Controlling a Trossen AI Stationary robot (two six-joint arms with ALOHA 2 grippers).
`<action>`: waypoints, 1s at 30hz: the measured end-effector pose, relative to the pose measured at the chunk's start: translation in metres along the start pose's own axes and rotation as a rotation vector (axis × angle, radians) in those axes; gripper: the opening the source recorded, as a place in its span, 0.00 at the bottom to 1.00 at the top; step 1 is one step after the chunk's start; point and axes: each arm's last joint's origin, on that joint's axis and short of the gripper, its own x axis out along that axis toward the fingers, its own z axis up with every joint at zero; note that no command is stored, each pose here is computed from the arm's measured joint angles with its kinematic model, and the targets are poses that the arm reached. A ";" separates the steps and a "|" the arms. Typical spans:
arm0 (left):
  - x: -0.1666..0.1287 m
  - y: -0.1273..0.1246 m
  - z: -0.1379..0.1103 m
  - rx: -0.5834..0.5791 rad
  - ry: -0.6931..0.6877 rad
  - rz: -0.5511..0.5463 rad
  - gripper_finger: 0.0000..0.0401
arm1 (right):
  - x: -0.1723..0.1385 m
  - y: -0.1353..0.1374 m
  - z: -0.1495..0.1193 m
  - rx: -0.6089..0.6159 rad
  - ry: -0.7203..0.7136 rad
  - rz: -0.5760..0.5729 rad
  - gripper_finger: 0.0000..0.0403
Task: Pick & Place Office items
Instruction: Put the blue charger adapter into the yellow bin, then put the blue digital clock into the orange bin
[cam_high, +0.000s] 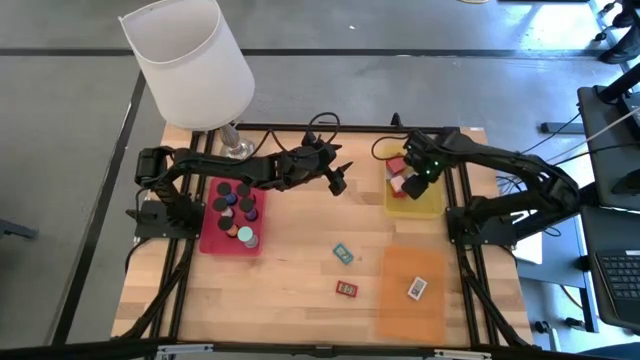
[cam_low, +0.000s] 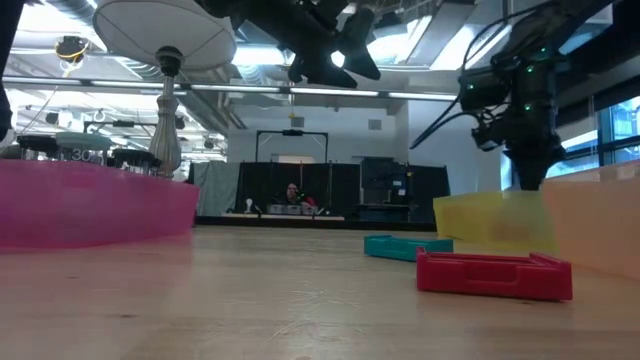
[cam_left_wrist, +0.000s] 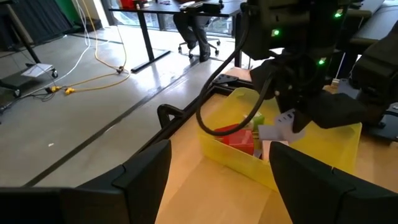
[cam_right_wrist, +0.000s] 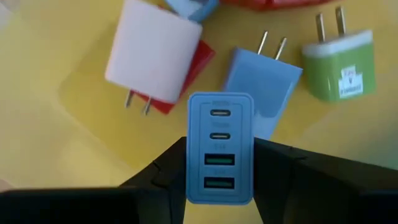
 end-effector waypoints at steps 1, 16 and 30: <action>0.000 0.000 0.000 0.000 0.000 0.000 0.67 | 0.001 0.000 0.002 -0.004 0.000 0.000 0.32; 0.000 0.000 0.000 0.000 0.000 0.000 0.67 | 0.010 0.001 0.014 -0.008 -0.062 0.008 0.35; 0.000 -0.001 -0.001 0.002 0.008 -0.029 0.67 | 0.000 -0.003 0.022 -0.040 -0.109 -0.166 0.62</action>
